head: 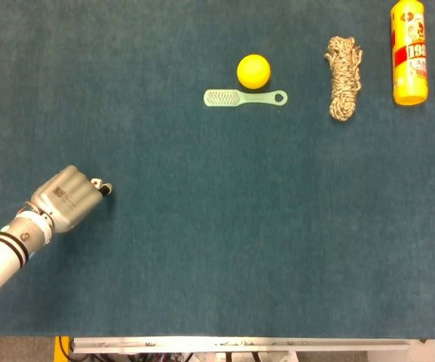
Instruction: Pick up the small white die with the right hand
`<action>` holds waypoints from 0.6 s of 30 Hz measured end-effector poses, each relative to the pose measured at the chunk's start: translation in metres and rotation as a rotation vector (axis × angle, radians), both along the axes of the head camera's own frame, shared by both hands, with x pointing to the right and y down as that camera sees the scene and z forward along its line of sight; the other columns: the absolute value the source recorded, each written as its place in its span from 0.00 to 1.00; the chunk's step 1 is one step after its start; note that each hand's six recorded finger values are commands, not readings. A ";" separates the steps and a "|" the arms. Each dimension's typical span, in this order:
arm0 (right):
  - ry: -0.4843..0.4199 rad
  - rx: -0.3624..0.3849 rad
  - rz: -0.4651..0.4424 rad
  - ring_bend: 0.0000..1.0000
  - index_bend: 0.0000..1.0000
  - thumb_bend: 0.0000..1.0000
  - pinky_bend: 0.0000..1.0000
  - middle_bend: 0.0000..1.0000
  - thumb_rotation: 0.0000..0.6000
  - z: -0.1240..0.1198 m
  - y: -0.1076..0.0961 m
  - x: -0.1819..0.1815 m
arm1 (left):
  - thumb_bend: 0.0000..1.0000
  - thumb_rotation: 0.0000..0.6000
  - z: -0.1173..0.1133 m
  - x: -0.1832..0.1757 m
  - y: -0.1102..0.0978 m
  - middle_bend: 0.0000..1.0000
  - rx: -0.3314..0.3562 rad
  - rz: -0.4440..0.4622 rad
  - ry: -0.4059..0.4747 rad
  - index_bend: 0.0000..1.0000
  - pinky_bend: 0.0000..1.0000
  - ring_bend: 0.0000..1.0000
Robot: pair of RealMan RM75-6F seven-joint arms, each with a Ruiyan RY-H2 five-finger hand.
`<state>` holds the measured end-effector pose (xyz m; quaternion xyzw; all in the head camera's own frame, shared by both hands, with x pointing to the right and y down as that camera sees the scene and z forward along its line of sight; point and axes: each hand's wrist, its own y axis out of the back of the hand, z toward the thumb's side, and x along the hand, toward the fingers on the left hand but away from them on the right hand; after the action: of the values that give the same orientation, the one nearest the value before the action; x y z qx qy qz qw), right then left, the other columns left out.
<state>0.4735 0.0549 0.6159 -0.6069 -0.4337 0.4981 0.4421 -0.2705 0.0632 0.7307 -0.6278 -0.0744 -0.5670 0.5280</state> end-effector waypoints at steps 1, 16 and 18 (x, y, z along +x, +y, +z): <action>0.000 0.000 0.000 0.45 0.74 0.34 0.56 0.51 1.00 0.000 0.000 0.000 | 1.00 1.00 0.000 0.000 0.000 1.00 0.000 -0.001 0.000 0.15 0.87 0.89; 0.001 -0.001 -0.001 0.45 0.74 0.34 0.56 0.51 1.00 0.000 0.001 -0.001 | 1.00 1.00 0.001 -0.011 -0.001 1.00 0.006 -0.026 -0.025 0.15 0.87 0.89; 0.001 0.000 -0.001 0.45 0.74 0.34 0.56 0.51 1.00 0.000 0.001 -0.001 | 1.00 1.00 0.001 -0.013 -0.001 1.00 0.007 -0.027 -0.030 0.15 0.87 0.89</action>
<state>0.4728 0.0556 0.6161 -0.6071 -0.4332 0.4981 0.4424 -0.2834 0.0618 0.7321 -0.6184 -0.0718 -0.5836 0.5214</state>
